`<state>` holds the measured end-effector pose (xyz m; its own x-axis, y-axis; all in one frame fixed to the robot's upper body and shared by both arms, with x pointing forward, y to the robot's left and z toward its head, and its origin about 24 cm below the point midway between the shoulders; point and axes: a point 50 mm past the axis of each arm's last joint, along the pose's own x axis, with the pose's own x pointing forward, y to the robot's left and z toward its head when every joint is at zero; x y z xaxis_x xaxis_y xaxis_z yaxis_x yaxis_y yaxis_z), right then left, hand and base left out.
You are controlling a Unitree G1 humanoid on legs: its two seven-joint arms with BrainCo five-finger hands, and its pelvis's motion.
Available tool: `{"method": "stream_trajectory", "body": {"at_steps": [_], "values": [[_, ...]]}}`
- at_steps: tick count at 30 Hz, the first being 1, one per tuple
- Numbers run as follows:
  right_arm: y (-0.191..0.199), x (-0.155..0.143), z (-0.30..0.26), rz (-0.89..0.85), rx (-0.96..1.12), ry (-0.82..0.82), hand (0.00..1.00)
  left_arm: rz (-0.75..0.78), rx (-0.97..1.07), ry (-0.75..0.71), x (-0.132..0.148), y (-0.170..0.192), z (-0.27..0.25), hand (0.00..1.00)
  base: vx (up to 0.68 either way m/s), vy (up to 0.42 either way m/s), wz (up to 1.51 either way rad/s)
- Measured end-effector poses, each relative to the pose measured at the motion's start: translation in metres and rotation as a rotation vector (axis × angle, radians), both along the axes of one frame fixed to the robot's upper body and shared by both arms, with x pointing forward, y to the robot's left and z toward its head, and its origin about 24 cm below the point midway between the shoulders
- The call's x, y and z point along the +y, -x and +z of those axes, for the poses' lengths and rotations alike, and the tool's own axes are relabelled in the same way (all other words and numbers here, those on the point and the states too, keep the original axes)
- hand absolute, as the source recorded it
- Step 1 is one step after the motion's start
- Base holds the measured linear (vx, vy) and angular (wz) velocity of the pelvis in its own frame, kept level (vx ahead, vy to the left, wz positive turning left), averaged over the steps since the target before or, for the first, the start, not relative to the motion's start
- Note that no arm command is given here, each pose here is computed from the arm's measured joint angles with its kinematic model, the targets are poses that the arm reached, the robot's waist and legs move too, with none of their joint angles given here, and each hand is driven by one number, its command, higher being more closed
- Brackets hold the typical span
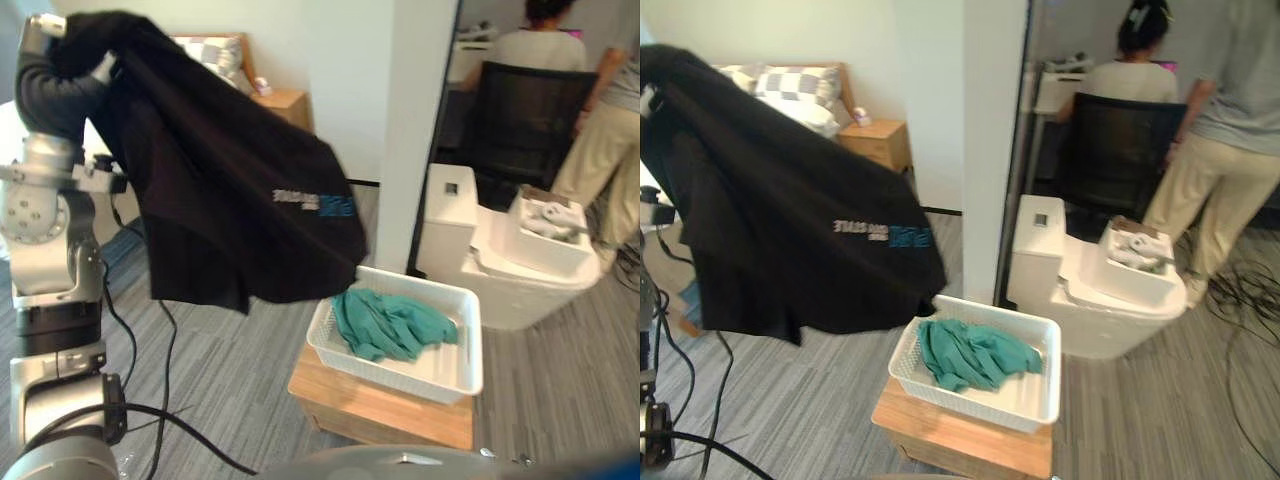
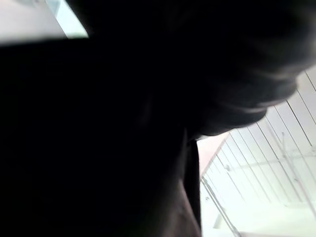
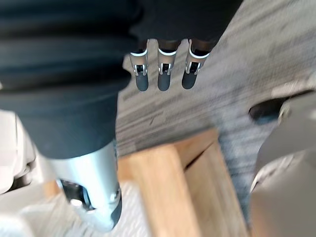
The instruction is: Tidy the bed and pick cloth on bed and put in laundry
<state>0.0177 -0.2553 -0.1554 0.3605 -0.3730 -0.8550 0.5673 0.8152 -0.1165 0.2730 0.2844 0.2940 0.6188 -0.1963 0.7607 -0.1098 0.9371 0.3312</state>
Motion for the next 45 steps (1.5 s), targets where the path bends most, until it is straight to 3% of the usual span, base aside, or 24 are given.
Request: {"method": "stream_trajectory", "body": {"at_steps": [8,19,40,45], "values": [[0.008,-0.003,0.000,0.058,0.041,-0.001,0.00,-0.089,0.008,-0.032,-0.033,-0.019,0.025,1.00,-0.05,-0.058,-0.23],[0.003,0.005,-0.003,0.108,0.055,-0.046,0.00,-0.046,0.231,0.011,-0.029,-0.051,-0.007,1.00,-0.02,0.000,-0.17],[0.021,0.024,-0.005,0.236,0.102,-0.096,0.00,-0.087,0.356,-0.048,-0.040,-0.065,-0.033,1.00,-0.02,0.016,-0.08],[0.015,0.028,-0.004,0.261,0.080,-0.124,0.00,0.022,0.426,-0.065,-0.042,-0.071,-0.062,1.00,-0.03,0.012,-0.14]]}}
